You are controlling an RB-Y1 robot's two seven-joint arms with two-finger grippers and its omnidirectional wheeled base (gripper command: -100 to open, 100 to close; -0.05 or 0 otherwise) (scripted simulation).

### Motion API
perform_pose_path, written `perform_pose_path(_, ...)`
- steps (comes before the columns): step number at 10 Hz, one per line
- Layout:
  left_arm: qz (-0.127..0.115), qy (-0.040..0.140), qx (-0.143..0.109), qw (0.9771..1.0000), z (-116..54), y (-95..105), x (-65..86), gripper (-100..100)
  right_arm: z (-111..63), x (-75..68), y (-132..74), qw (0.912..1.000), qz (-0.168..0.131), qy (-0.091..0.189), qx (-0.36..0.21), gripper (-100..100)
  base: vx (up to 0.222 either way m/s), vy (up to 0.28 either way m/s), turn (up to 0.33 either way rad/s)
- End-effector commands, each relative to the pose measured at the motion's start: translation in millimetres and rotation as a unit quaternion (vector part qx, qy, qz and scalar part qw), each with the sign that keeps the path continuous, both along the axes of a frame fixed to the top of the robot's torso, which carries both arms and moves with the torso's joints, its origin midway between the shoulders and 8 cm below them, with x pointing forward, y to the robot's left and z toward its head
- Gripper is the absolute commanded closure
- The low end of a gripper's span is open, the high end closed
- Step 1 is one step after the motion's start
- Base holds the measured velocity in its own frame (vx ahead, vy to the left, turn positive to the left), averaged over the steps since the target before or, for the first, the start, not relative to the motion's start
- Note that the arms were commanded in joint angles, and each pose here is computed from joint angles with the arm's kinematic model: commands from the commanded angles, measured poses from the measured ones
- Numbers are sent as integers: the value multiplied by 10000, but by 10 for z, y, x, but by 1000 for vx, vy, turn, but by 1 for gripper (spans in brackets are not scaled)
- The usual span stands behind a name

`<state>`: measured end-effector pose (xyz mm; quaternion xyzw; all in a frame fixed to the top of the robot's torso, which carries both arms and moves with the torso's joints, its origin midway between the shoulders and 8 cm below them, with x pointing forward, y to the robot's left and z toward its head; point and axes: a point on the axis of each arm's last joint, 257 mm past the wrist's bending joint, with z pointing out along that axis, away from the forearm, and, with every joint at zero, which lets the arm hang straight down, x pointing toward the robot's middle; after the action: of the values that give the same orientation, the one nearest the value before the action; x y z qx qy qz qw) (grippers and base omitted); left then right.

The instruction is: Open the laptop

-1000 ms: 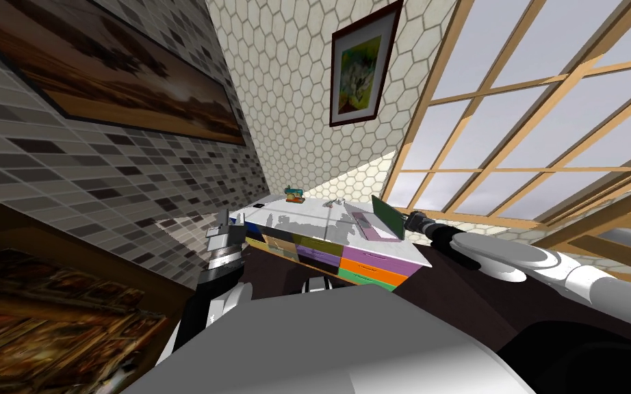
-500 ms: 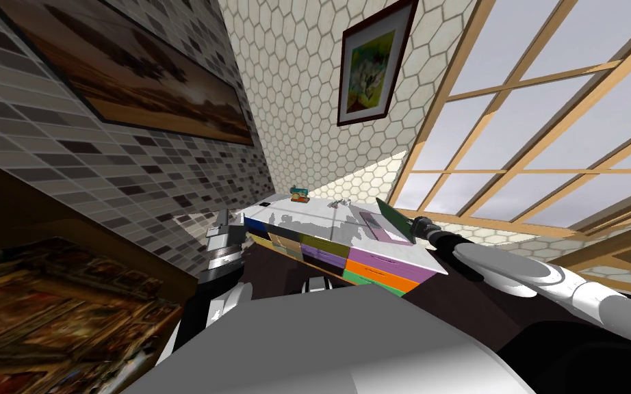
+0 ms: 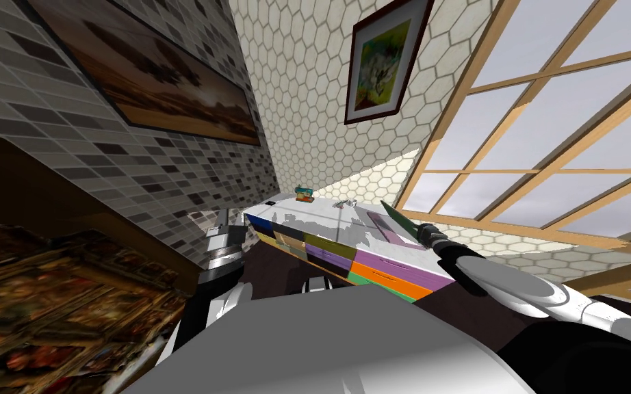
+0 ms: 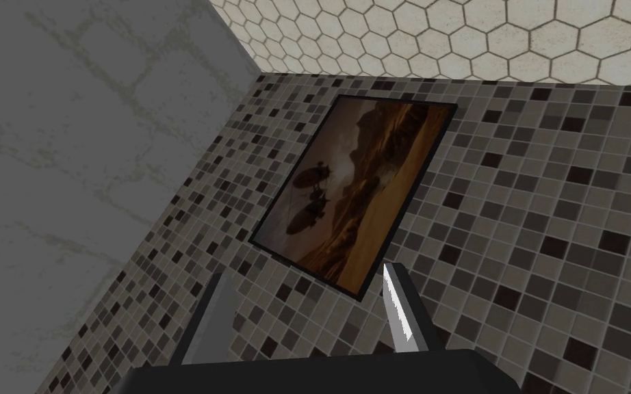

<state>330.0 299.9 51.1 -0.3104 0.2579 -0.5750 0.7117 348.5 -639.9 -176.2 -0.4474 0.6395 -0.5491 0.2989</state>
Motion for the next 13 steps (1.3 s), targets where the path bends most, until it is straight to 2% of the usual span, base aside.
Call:
perform_pose_path(1, 0, 0, 0, 10000, 0, 0, 0, 0, -128, -103, -29, 9994, -70, 85, -323, 100, 13, 51, 54)
perform_pose_path(2, 0, 0, 0, 10000, 0, 0, 0, 0, -183, -171, -39, 9985, -103, 132, -514, 100, 11, 64, 106)
perform_pose_path(3, 0, 0, 0, 10000, 0, 0, 0, 0, -152, -143, -26, 9992, -80, 111, -375, 100, 4, 32, 23)
perform_pose_path(4, 0, 0, 0, 10000, 0, 0, 0, 0, -241, -251, -96, 9978, -211, 163, -613, 100, -2, 11, 90)
perform_pose_path(5, 0, 0, 0, 10000, 0, 0, 0, 0, -102, -136, -90, 9986, -88, 148, -500, -100, 4, 26, -62)
perform_pose_path(7, 0, 0, 0, 10000, 0, 0, 0, 0, 8, -56, -114, 9986, -25, 145, -503, -100, 3, 36, -105)
perform_pose_path(11, 0, 0, 0, 10000, 0, 0, 0, 0, 341, 200, -132, 9985, 190, 133, -499, -100, 6, 45, -89)
perform_pose_path(12, 0, 0, 0, 10000, 0, 0, 0, 0, 284, 143, -138, 9985, 144, 131, -511, -100, 6, 22, -23)
perform_pose_path(13, 0, 0, 0, 10000, 0, 0, 0, 0, 291, 152, -137, 9985, 155, 135, -504, 0, 0, 0, 0)
